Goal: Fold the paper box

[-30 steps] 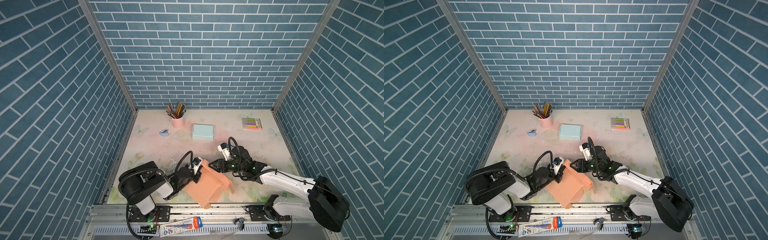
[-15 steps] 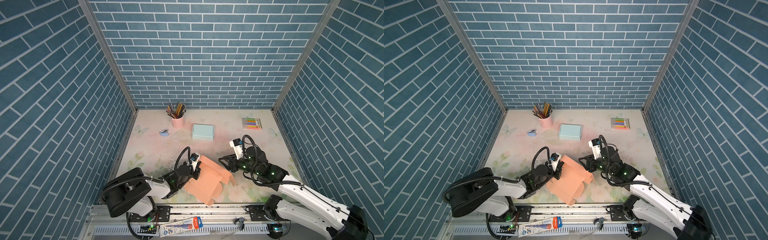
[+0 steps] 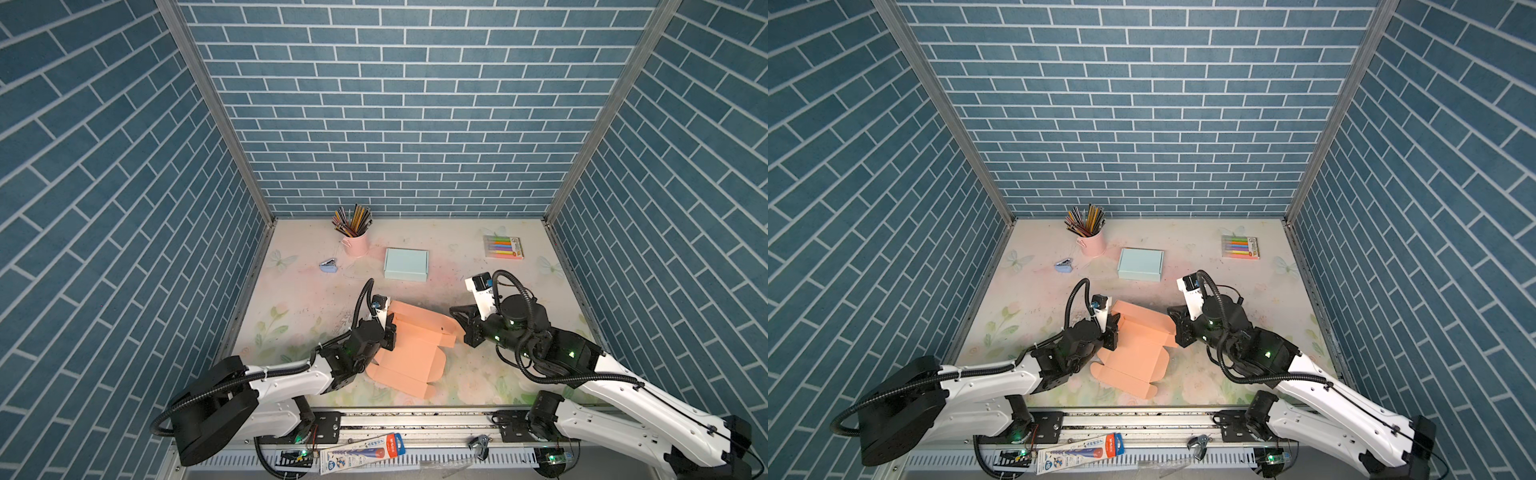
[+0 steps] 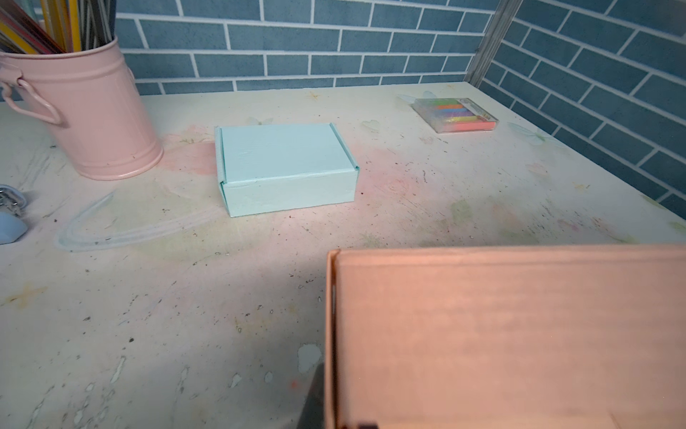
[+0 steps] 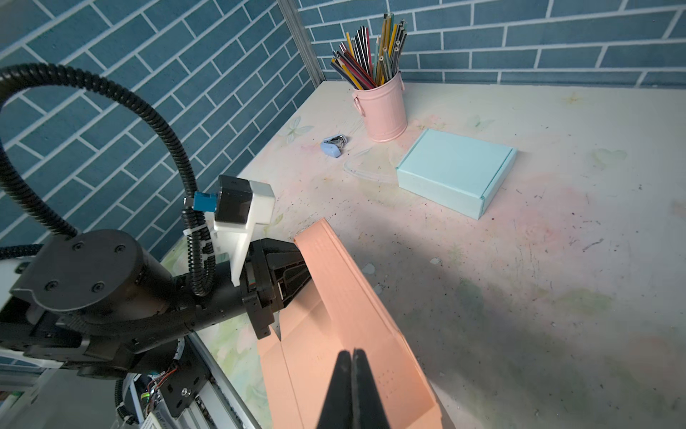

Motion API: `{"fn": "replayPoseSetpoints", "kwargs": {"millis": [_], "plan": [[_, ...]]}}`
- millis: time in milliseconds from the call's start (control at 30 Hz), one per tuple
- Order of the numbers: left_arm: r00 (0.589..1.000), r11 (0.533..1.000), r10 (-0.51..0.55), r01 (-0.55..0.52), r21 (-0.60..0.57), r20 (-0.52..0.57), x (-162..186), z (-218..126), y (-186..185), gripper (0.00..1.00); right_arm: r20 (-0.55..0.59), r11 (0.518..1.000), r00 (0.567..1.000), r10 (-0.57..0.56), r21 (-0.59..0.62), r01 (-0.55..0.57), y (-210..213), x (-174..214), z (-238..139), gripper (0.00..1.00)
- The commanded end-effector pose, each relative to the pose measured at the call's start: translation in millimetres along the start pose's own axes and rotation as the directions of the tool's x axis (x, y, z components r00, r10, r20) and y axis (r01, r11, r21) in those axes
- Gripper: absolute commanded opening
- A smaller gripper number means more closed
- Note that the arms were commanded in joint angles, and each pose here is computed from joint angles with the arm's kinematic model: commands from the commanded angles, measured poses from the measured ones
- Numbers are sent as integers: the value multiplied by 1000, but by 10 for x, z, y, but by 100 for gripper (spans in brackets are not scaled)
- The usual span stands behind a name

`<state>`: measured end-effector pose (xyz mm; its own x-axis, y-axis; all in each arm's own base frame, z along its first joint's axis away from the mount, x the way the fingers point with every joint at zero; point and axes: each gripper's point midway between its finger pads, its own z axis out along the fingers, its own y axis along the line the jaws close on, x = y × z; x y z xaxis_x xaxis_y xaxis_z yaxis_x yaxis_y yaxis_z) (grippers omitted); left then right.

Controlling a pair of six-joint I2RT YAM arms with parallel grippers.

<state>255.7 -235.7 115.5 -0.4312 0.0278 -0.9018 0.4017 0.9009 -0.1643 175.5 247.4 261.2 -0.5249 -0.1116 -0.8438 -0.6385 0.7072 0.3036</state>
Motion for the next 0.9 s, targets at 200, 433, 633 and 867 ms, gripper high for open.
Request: {"fn": "replayPoseSetpoints", "kwargs": {"millis": [200,433,633,867], "plan": [[999,997,-41,40,-64,-15,-30,-33,88,8,-107,972,988,-114,193,133,-170,264,112,0],[999,996,-51,50,-72,-6,-53,-60,111,9,-166,960,978,-128,225,164,-187,422,247,0],[998,996,-55,55,-68,-7,-63,-64,100,8,-205,941,969,-137,280,192,-258,499,305,0],[997,996,-71,71,-56,4,-98,-85,86,8,-224,935,964,-141,290,204,-267,586,384,0]]}}
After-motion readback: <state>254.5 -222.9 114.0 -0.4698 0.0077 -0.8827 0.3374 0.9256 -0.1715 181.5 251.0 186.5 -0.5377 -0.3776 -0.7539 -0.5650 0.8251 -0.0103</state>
